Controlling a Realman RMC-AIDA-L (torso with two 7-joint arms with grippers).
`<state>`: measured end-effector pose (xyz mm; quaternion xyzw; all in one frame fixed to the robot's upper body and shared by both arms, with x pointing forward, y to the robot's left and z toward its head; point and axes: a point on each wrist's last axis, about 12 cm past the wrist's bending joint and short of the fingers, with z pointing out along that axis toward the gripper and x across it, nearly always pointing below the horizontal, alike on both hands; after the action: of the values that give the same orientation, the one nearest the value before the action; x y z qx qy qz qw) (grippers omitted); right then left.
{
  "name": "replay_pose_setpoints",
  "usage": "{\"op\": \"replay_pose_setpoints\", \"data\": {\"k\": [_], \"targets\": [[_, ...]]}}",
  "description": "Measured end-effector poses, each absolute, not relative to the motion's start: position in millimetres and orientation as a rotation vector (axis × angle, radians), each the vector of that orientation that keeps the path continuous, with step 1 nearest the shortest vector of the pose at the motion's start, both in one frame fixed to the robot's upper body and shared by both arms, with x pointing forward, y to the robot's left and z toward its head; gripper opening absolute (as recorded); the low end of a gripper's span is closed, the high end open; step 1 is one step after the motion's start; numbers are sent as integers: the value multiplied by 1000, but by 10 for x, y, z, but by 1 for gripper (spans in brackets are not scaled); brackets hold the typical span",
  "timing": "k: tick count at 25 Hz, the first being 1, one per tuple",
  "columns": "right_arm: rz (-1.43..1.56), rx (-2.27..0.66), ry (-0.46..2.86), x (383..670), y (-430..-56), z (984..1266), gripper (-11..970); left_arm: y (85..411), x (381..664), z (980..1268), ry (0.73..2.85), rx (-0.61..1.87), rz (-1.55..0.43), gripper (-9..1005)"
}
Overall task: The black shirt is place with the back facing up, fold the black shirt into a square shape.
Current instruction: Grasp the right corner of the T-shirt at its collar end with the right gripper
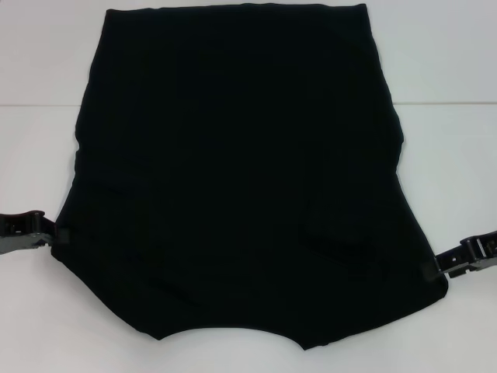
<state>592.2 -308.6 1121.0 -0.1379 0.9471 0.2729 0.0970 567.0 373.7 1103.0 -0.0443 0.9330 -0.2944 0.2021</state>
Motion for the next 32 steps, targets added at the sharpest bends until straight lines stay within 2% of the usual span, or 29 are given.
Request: {"op": "replay_pose_setpoints", "data": {"k": [8, 14, 32], "targets": [[742, -380, 2854, 5930, -3089, 11173, 666, 3728, 5679, 11029, 2604, -121, -823, 27], [693, -385, 2868, 5940, -3079, 11137, 624, 3730, 5679, 11030, 2605, -123, -823, 27], [702, -422, 2861, 5981, -2887, 11058, 613, 3726, 5691, 11038, 2603, -126, -823, 28]]}}
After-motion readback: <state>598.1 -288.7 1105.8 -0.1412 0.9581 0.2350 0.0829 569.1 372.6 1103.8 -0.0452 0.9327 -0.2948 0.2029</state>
